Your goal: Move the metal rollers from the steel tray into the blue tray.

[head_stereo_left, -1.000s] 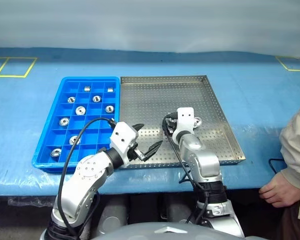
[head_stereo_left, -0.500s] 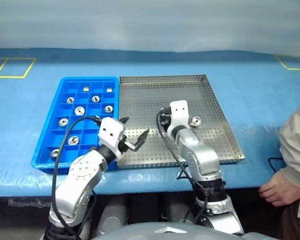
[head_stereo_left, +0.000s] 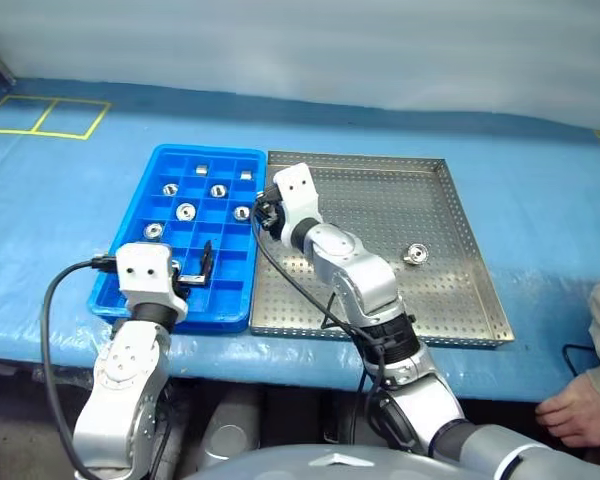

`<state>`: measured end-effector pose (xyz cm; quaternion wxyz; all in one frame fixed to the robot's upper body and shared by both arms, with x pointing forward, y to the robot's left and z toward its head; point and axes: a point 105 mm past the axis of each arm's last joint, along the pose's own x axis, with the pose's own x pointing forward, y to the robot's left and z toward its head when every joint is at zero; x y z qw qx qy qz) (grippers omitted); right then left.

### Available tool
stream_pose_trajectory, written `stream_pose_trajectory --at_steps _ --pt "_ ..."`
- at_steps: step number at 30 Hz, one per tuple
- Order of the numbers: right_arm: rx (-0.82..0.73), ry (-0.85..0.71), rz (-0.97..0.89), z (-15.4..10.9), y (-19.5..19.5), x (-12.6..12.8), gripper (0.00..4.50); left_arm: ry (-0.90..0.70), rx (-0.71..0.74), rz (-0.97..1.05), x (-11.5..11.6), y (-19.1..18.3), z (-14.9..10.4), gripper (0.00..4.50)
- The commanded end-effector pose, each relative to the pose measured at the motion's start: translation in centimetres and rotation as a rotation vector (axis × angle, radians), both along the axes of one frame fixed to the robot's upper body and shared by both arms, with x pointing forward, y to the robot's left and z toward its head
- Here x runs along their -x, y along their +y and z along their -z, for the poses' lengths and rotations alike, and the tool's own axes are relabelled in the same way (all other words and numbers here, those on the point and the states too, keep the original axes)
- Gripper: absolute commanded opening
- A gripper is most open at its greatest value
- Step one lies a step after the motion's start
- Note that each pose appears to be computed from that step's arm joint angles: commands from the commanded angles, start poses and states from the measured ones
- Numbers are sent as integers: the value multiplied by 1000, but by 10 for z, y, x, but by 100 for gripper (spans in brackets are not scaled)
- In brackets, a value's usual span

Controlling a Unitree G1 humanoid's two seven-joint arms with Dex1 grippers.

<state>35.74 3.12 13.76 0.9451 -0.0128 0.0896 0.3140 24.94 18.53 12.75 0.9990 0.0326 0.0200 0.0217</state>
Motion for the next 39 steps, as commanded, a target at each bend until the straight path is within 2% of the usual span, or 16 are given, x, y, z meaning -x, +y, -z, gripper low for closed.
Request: stream_pose_trajectory --at_steps 1,8,18,26,30,33,39 --pt "-38 -54 -75 -16 21 1 169 -74 -22 -83 11 12 -19 439" --pt "-36 -35 -118 -6 32 -2 169 -74 -17 -133 20 16 -20 439" --pt "-21 40 -105 21 30 -11 169 -73 -12 -110 17 11 -19 439" --pt "-43 7 -62 10 15 -15 439 -64 -9 -42 8 2 -19 439" --pt "-55 -45 17 -5 -8 -18 448 -57 -1 100 -3 -19 -19 439" --pt "-45 -76 147 -12 -42 -22 448 -32 -4 245 -11 -43 -14 439" --pt "6 -93 422 -9 -116 -17 448 10 17 547 -17 -101 -4 439"
